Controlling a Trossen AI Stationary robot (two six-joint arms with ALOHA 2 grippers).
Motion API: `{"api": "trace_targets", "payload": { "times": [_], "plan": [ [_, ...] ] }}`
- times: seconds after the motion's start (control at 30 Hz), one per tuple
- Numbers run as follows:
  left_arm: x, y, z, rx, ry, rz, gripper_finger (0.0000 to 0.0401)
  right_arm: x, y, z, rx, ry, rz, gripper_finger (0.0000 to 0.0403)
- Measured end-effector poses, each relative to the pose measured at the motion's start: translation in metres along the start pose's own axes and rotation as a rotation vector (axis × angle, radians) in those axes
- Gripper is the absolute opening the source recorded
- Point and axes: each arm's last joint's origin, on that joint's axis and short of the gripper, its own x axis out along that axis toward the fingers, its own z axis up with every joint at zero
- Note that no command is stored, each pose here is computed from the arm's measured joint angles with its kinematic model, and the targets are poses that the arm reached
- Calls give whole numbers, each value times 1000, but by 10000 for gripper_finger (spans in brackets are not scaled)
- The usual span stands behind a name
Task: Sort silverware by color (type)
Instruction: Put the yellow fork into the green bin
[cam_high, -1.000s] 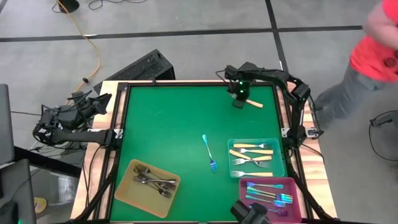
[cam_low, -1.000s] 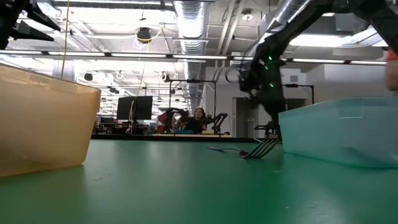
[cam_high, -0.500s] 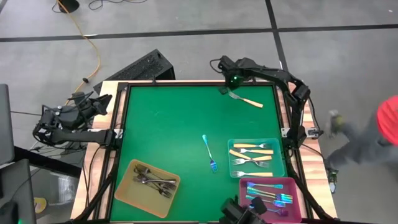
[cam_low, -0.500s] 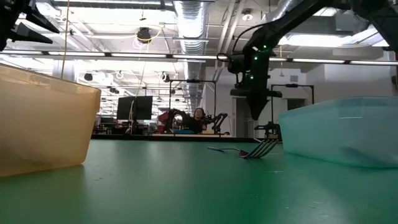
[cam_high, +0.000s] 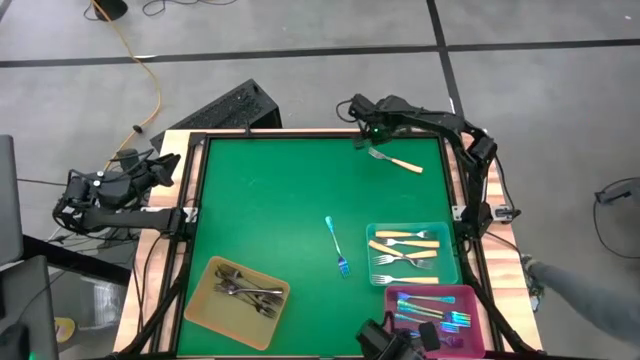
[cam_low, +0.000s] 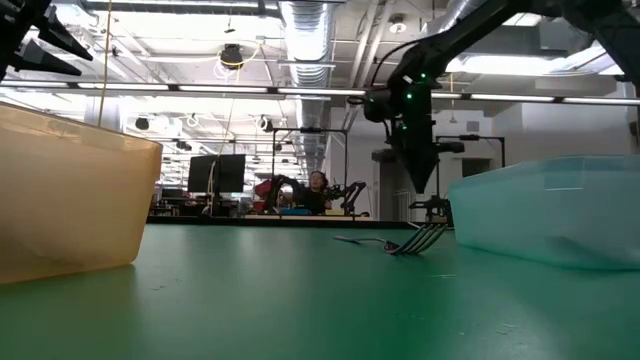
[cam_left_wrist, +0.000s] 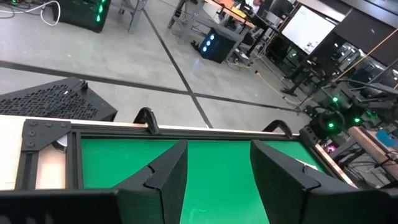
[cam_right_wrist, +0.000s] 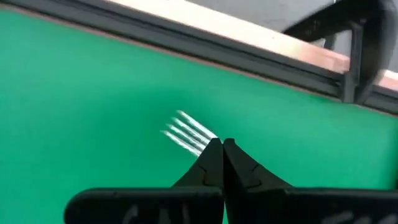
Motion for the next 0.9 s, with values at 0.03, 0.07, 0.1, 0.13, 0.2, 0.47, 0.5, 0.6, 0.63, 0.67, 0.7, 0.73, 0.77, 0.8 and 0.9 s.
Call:
{"api": "trace_targets", "payload": {
  "times": [0.03, 0.07, 0.1, 0.13, 0.2, 0.47, 0.5, 0.6, 0.63, 0.67, 0.7, 0.73, 0.77, 0.8, 0.9],
  "plan": [
    [0, 0, 0, 0, 0, 0, 158, 1, 4, 0, 13, -10, 16, 13],
    [0, 0, 0, 0, 0, 0, 158, 3, 7, 0, 29, -11, 17, 13],
    [0, 0, 0, 0, 0, 0, 158, 7, 8, 0, 56, 4, 21, 13],
    [0, 0, 0, 0, 0, 0, 158, 12, 9, 0, 84, 31, 38, 13],
    [0, 0, 0, 0, 2, -1, 158, 17, 13, -1, 106, 59, 74, 13],
    [0, 2, -2, 20, 19, 5, 158, -13, 13, 9, 178, -74, 236, 18],
    [0, 2, -2, 21, 19, 5, 158, -17, 8, 10, 172, -85, 237, 15],
    [0, 2, -2, 27, 19, 6, 158, -27, -13, 7, 168, -107, 232, 13],
    [0, 2, -2, 27, 18, 6, 158, -29, -21, 1, 166, -108, 225, 13],
    [0, 2, -2, 27, 17, 7, 158, -30, -31, -5, 167, -105, 206, 13],
    [0, 2, -2, 27, 16, 7, 158, -29, -41, -13, 176, -95, 182, 13],
    [0, 2, -2, 27, 16, 7, 158, -27, -53, -22, 199, -76, 164, 13],
    [0, 2, -1, 27, 16, 7, 158, -24, -63, -32, 230, -57, 149, 13],
    [0, 2, -1, 27, 16, 8, 158, -21, -73, -41, 265, -47, 137, 13],
    [0, 2, -1, 27, 16, 8, 158, -12, -99, -68, 357, -26, 103, 13]
  ]
}}
